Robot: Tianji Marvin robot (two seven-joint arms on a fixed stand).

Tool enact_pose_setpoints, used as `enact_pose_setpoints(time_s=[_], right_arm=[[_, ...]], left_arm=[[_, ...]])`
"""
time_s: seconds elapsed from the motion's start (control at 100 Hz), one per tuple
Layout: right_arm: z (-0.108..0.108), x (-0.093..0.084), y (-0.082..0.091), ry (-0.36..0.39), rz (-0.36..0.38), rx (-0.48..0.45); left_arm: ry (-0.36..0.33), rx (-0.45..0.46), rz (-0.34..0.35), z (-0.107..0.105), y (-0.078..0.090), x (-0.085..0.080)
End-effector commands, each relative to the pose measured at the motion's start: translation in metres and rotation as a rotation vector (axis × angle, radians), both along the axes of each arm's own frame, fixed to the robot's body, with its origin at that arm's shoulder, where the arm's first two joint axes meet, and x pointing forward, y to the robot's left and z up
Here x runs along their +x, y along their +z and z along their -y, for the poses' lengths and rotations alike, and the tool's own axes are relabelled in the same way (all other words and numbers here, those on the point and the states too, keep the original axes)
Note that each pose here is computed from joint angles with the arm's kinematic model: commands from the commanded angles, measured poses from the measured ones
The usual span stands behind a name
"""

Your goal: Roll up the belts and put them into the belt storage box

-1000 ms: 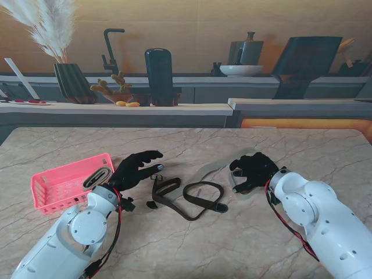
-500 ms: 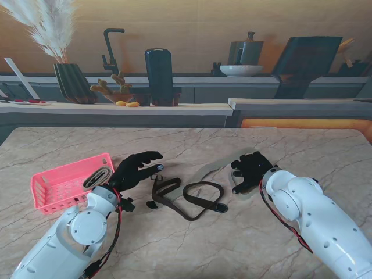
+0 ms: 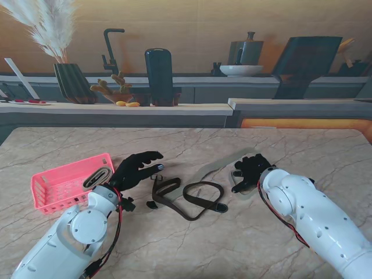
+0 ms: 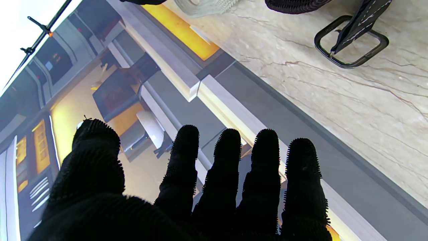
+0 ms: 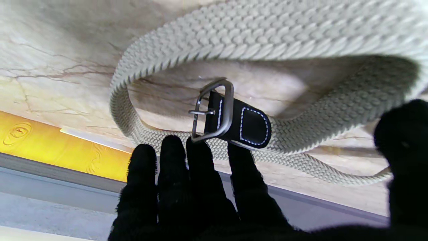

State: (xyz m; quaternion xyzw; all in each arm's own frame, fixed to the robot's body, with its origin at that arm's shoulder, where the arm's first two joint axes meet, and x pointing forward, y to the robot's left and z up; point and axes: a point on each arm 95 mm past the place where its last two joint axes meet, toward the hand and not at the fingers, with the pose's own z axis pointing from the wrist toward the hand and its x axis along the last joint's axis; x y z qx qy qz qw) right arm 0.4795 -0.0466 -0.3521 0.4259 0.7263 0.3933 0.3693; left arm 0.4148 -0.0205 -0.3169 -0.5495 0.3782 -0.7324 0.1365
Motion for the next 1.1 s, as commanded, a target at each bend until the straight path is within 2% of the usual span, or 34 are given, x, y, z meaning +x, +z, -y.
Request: enact_pose_setpoints(time_s=[0.0, 0.22, 0.57, 0.87, 1.09], right_arm=[[-0.004, -0.003, -0.005, 0.0, -0.016, -0.002], [-0.007, -0.012, -0.01, 0.02, -0.016, -0.032], [-0.014, -0.026, -0.015, 0.103, 0.058, -0.094], [-0.016, -0.029, -0.022, 0.085, 0.055, -0.077], [-0.018, -0.03, -0.018, 0.099, 0.06, -0.064]], left_arm=[[0.001, -0.009, -0.009, 0.002, -0.002, -0.001], [0.004, -0.011, -0.007, 0.002, -0.002, -0.001], [0.004, -0.01, -0.009, 0.001, -0.002, -0.001], [0.007, -0.01, -0.01, 0.001, -0.002, -0.001], [0.008, -0.012, -0.015, 0.002, -0.003, 0.0]])
